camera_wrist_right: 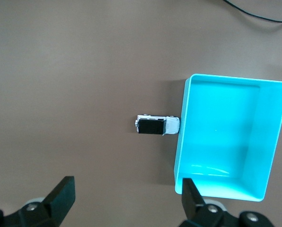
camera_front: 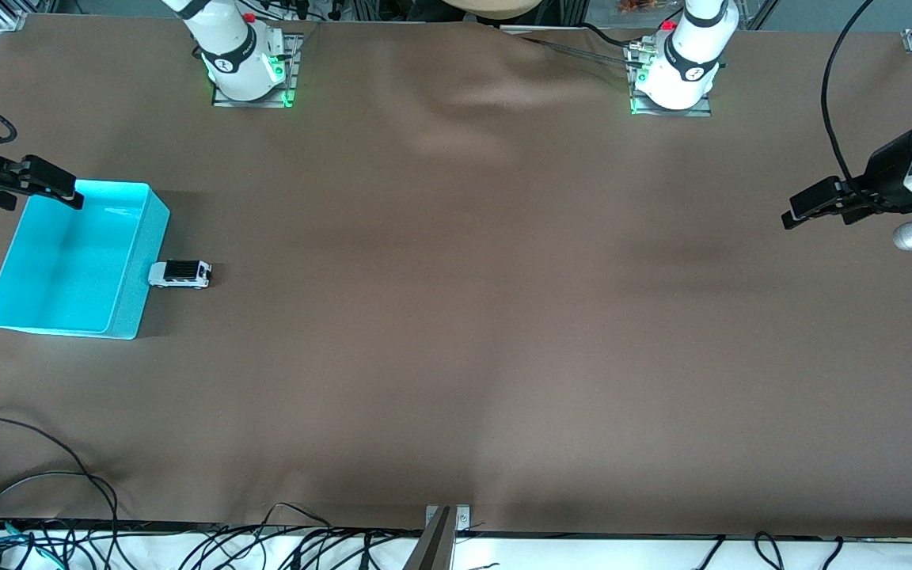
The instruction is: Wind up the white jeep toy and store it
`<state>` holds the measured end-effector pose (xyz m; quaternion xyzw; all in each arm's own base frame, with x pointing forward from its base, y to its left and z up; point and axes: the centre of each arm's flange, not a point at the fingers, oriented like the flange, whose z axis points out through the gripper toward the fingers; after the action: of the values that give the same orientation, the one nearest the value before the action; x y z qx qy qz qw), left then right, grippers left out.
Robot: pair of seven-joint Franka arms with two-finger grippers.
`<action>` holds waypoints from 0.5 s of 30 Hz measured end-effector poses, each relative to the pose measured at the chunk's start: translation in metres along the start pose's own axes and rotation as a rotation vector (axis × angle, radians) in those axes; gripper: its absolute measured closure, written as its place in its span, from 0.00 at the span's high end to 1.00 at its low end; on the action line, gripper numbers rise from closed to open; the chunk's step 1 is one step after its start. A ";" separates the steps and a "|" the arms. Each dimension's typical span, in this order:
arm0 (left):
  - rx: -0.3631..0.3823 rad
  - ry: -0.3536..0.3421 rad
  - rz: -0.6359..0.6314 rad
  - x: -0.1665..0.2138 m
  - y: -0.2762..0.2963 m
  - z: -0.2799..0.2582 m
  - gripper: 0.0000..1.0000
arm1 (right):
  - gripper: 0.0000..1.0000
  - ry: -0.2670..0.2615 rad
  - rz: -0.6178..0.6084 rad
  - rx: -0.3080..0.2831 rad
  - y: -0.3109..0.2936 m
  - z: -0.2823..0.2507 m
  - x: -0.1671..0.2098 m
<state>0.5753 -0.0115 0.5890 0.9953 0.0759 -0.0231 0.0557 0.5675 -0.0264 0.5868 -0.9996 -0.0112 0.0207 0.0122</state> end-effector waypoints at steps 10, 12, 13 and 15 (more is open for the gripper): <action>0.015 -0.005 0.003 0.005 0.000 0.008 1.00 | 1.00 -0.009 0.055 0.000 -0.001 0.002 0.000; 0.015 -0.002 0.006 0.005 0.002 0.007 1.00 | 1.00 -0.010 0.058 0.000 -0.001 0.002 0.000; 0.015 -0.002 0.009 0.004 0.004 0.007 1.00 | 1.00 -0.010 0.059 0.000 -0.001 0.002 0.000; 0.014 -0.001 0.016 0.003 0.008 0.007 1.00 | 1.00 -0.011 0.061 0.000 -0.001 0.002 0.000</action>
<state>0.5797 -0.0195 0.5831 0.9962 0.0677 -0.0236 0.0489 0.5670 -0.0252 0.5849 -0.9994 0.0192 0.0266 0.0117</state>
